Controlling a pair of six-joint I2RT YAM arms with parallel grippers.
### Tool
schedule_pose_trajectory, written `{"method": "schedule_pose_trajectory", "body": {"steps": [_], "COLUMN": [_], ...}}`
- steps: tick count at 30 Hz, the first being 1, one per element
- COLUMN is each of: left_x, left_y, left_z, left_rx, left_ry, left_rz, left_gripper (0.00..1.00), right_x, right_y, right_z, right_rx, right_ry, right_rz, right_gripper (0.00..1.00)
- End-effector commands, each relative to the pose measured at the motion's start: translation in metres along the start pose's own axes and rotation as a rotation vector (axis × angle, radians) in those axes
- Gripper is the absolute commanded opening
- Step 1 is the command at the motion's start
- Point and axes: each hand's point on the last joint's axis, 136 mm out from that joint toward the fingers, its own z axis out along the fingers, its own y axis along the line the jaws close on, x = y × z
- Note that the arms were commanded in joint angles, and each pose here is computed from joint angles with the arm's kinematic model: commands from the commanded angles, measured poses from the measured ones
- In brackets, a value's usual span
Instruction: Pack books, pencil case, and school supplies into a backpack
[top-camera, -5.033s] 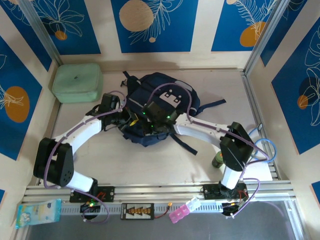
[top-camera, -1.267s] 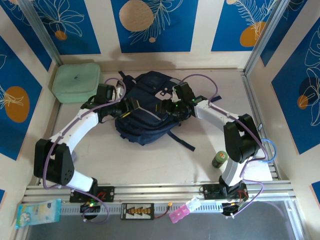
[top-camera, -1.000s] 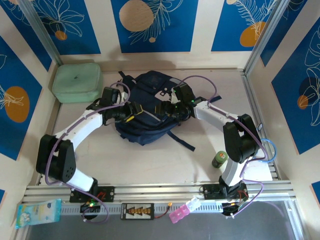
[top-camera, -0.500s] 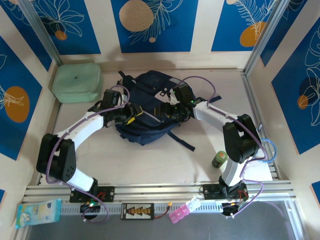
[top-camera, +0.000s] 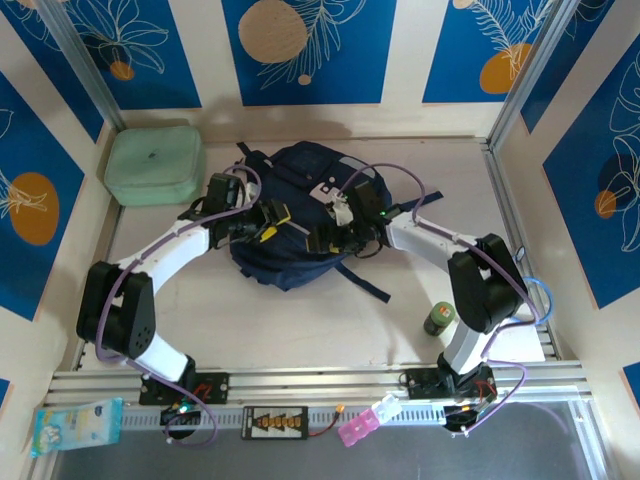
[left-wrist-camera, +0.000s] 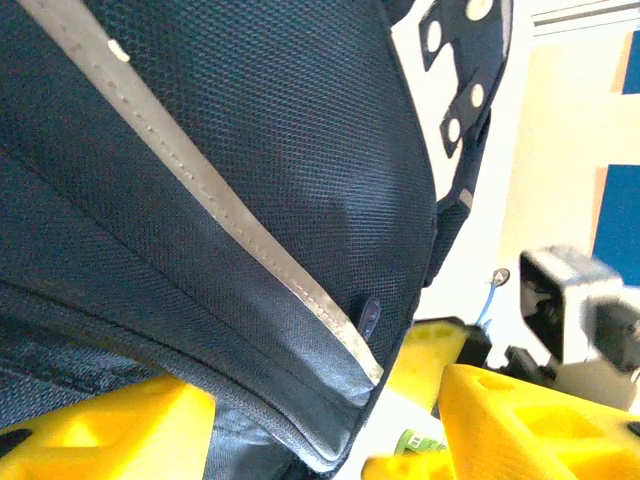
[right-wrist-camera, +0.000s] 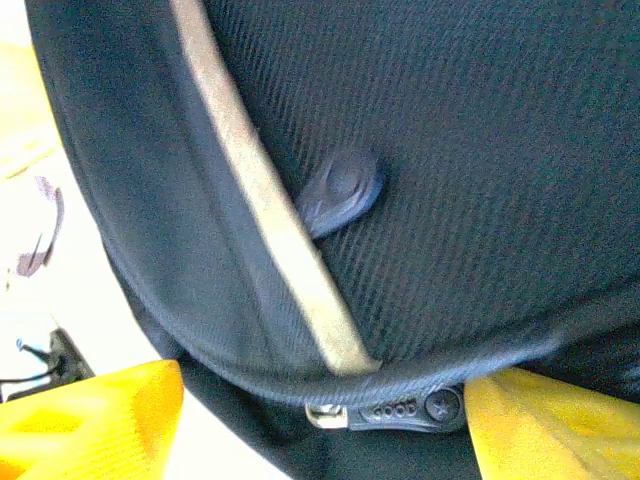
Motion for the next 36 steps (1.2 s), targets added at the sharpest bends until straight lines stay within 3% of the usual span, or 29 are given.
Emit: {"method": "schedule_pose_trajectory", "body": {"steps": [1,8,14,24,30,36], "left_x": [-0.01,-0.011,-0.012,-0.012,-0.012,-0.013], "left_y": [-0.028,-0.03,-0.029,-0.029,-0.031,-0.032], "left_z": [-0.004,-0.004,-0.007,-0.008,-0.008,-0.008], "left_rx": [0.08,0.083,0.075,0.074,0.079,0.085], "left_ry": [-0.009,-0.009,-0.016,-0.013,-0.012,-0.015], "left_rz": [0.035,0.037,0.038,0.028,0.026,0.025], "left_gripper": [0.6,0.6,0.6,0.6,0.6,0.6], "right_x": [0.025,0.02,0.0,-0.013,-0.009,0.006], "right_y": [0.027,0.035,0.007,-0.002,0.014,0.05], "right_z": [-0.01,-0.013,-0.026,0.0,0.018,0.011], "right_rx": [-0.104,-0.137,0.04,0.092,0.028,-0.183], "right_ry": [0.071,0.02,-0.139,-0.144,-0.102,-0.056], "right_rz": [-0.035,-0.025,0.002,-0.026,-0.068,-0.1], "right_gripper": [0.74,0.73,0.73,0.75,0.76,0.76]}}
